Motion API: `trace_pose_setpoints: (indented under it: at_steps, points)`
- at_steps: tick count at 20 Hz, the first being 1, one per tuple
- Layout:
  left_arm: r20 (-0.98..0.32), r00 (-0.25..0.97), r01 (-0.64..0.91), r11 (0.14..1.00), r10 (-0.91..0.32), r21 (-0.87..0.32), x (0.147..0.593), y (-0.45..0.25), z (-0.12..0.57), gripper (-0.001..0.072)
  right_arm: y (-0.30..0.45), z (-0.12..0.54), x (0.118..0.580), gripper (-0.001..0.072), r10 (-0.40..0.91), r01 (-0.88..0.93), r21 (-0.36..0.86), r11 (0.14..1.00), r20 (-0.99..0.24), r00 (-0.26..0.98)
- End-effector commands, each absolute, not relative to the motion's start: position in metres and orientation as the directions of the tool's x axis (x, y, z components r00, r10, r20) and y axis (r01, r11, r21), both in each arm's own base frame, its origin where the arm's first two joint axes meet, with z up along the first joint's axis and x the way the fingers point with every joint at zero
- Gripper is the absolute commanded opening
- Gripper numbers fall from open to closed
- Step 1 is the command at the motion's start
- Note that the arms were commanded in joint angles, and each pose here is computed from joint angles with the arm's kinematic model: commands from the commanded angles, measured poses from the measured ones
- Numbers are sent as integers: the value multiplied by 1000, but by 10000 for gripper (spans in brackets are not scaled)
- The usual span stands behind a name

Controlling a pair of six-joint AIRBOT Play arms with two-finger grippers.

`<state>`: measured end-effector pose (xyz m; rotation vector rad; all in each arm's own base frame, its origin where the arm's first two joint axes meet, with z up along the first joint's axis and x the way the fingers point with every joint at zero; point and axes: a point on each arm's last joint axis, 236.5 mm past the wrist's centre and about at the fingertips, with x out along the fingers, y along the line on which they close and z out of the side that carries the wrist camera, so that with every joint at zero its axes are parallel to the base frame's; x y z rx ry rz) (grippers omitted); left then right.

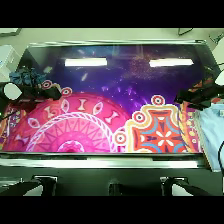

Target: Fold the clothes and pants, and hang the long-sleeved shirts on hangers.

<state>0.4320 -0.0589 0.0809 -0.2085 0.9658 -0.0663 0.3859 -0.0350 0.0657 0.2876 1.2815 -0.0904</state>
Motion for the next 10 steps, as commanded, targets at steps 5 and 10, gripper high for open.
trace_pose_setpoints:
  at_steps: [5,10]
  points:
    - [-784,615,-566,740,87,-362,451,138,130,716,-42,74,414,678,61,206,156,966,-913,404]
    - [-849,520,-749,427,-93,-506,374,227,56,720,-20,75,409,677,154,196,243,950,-911,384]
